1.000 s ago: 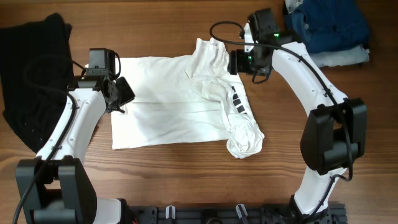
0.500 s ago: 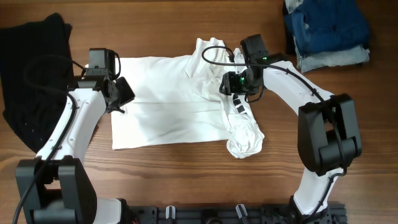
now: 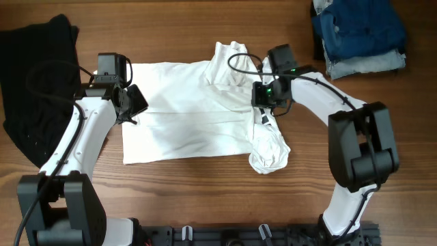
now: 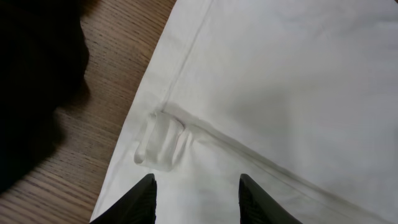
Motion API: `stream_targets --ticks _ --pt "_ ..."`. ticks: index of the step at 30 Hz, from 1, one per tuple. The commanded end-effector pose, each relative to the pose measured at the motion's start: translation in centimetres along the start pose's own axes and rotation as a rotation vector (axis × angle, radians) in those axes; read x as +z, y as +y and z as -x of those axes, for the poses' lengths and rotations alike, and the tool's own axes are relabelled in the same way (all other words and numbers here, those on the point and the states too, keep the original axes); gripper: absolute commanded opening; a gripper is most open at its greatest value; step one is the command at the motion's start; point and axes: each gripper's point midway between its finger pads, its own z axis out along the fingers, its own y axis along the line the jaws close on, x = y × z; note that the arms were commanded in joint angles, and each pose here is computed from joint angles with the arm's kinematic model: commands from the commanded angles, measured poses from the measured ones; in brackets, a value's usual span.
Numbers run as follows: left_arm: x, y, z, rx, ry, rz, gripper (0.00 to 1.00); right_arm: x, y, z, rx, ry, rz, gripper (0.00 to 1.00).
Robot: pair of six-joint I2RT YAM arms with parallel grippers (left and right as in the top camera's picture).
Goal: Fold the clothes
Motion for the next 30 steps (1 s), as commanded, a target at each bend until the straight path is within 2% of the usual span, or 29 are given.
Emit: stream_targets --ticks 1,7,18,28,29,30 --pt "0.2 -0.1 -0.3 0.015 0.01 -0.004 0.42 -4.2 -1.6 3.1 0.043 -0.105 -0.016 0.05" --pt "0.2 -0.1 -0.3 0.015 0.01 -0.005 0.42 -8.9 -6.0 4.4 0.098 -0.19 -0.076 0.05" --pt "0.2 -0.1 -0.3 0.015 0.01 -0.004 0.42 -12.5 -17.9 3.2 0.263 -0.2 -0.345 0.06" --pt "0.2 -0.1 -0.3 0.015 0.01 -0.004 0.41 -13.9 -22.5 1.4 0.356 -0.171 -0.475 0.06" --pt "0.2 -0.1 -0.3 0.015 0.01 -0.004 0.41 -14.0 -22.8 1.3 0.364 -0.171 -0.476 0.07" --pt "0.2 -0.1 -0.3 0.015 0.01 -0.004 0.42 -14.1 -23.0 1.2 0.372 -0.17 -0.474 0.18"
